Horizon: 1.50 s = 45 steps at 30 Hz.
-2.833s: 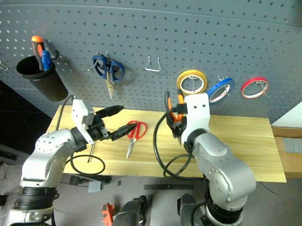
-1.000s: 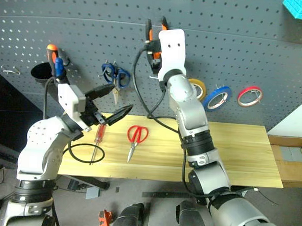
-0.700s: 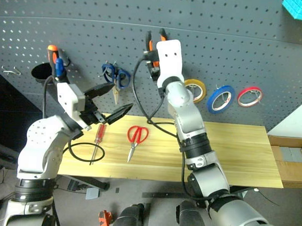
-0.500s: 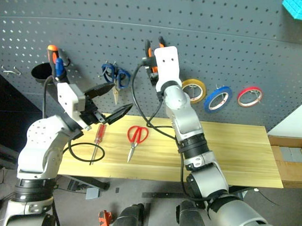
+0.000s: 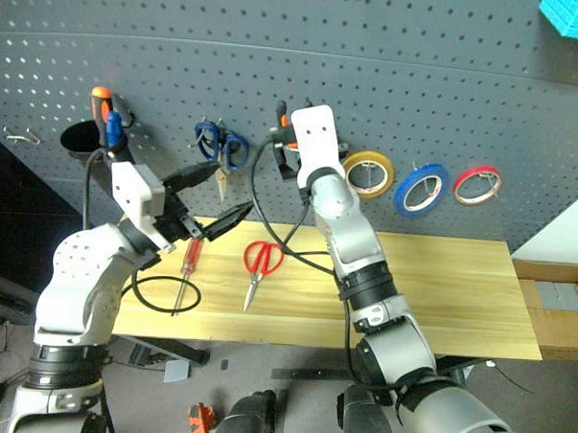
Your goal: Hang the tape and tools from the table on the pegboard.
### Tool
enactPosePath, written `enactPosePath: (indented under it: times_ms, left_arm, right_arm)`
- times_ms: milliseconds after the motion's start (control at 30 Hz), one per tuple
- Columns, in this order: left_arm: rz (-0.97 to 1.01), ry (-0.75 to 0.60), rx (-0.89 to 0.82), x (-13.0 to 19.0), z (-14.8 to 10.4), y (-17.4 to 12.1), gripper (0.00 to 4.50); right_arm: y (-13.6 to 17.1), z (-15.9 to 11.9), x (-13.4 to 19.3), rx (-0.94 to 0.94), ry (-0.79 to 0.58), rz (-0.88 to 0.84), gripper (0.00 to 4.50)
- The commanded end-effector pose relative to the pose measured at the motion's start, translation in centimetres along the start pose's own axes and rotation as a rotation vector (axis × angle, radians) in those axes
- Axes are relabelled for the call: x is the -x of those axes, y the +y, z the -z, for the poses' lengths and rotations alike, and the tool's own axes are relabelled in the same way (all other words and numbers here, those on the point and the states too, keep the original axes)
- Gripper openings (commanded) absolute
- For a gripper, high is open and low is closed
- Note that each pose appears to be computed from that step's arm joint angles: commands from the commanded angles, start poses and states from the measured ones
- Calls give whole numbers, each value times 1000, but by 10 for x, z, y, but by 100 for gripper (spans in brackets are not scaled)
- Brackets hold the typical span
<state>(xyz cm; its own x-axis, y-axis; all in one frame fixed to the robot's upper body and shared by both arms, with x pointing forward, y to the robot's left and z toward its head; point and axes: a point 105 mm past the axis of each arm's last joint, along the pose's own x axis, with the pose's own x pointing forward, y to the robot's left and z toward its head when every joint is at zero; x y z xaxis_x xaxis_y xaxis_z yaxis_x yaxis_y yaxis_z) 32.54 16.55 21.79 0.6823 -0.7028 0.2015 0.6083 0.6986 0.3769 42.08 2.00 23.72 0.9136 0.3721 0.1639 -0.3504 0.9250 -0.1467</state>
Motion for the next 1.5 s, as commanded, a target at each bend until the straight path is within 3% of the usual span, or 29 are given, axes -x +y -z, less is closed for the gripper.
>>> enactPosePath:
  times_ms: [33,300,400,600,833,1067,1500]
  left_arm:
    - [-3,-36,-32,-2,-9,-2,441]
    - [-40,4,-22,-1,0,1,441]
    - [-73,134,-3,4,25,-1,441]
    - [-269,551,153,34,103,-7,441]
    - [-378,768,373,52,155,-31,441]
    - [-472,905,467,43,190,-36,441]
    - [-408,1019,431,7,223,-50,441]
  right_arm:
    - [12,-2,5,6,-10,-44,446]
    - [9,29,27,30,78,-77,446]
    - [15,44,40,35,140,-145,446]
    - [43,70,88,31,284,-432,446]
    - [48,90,128,51,373,-548,446]
    - [57,91,150,129,368,-693,446]
    - [48,87,150,119,387,-668,446]
